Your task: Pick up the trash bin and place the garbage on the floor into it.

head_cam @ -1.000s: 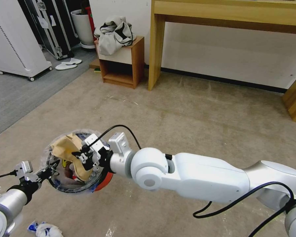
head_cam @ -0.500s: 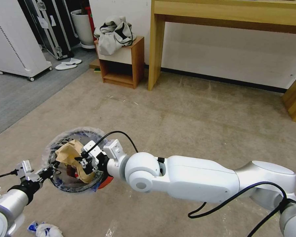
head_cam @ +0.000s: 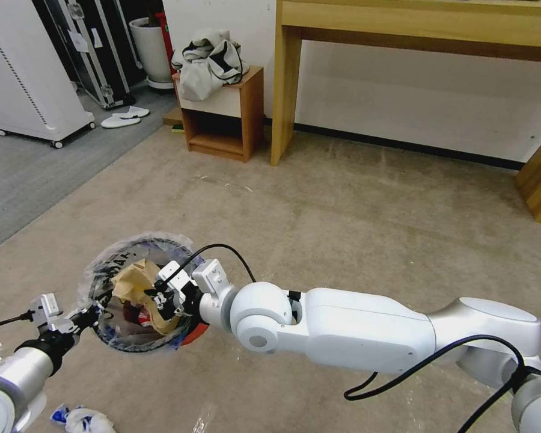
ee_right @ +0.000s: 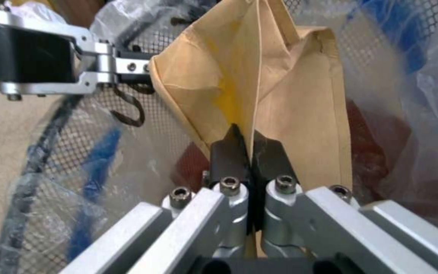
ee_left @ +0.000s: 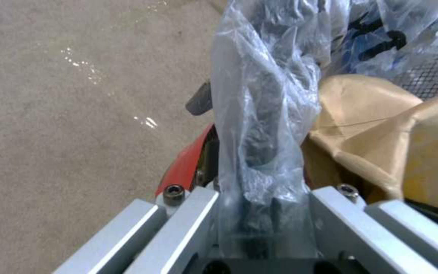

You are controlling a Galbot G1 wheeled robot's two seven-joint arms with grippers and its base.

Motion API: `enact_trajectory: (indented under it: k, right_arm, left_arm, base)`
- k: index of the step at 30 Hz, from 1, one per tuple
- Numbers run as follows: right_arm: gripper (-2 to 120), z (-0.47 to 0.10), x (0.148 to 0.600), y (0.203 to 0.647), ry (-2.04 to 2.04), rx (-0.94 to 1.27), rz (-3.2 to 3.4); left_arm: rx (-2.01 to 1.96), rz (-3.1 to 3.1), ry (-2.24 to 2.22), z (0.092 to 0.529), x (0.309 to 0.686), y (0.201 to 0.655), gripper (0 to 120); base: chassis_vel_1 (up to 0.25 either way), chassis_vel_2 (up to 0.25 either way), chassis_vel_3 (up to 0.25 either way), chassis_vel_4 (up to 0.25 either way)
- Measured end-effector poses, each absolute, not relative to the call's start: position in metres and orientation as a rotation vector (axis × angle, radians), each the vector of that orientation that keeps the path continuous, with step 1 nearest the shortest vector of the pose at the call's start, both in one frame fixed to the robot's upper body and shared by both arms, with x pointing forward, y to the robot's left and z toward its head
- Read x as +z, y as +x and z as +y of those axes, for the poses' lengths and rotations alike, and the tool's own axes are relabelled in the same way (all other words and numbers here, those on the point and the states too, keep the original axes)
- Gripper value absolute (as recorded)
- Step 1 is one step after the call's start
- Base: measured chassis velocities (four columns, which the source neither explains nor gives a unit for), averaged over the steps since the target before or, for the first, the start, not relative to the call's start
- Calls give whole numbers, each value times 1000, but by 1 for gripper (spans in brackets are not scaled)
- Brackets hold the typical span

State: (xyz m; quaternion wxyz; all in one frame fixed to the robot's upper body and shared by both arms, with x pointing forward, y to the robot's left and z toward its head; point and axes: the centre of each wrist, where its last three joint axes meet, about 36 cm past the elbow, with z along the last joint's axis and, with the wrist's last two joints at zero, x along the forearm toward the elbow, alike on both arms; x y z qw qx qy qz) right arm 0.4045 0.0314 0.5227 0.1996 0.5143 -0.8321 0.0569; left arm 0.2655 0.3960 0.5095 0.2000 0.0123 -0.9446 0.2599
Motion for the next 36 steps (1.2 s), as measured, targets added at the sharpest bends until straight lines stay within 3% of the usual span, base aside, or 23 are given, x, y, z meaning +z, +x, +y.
enact_trajectory:
  k: [5,8,11,14,17,19,22,24,29,36]
  right_arm:
    - [4,31,517,404,1429,174,-2330]
    - [20,29,515,404,1422,179,-2335]
    - [26,29,515,404,1421,178,-2335]
    - [42,27,517,405,1419,172,-2342]
    - [47,26,518,405,1419,170,-2345]
    - [59,25,519,406,1416,168,-2349]
    - [64,24,519,407,1415,167,-2351]
    - [78,23,521,407,1416,164,-2354]
    - [93,21,525,407,1413,159,-2368]
    - [100,14,535,411,1385,148,-2412]
  left_arm:
    - [727,-2639,32,396,509,265,1]
    - [731,-2633,25,398,506,267,1]
    - [732,-2632,25,398,506,267,1]
    - [736,-2627,23,399,504,269,1]
    - [737,-2625,24,399,503,269,1]
    - [739,-2625,24,399,503,270,1]
    - [740,-2624,24,400,502,270,1]
    - [741,-2621,27,400,501,270,1]
    - [735,-2613,45,403,497,271,1]
    - [712,-2608,94,406,496,269,1]
  base:
    - [0,0,0,0]
    - [0,0,0,0]
    - [0,0,0,0]
    - [0,0,0,0]
    - [0,0,0,0]
    - [0,0,0,0]
    - [0,0,0,0]
    - [0,0,0,0]
    - [0,0,0,0]
    - [0,0,0,0]
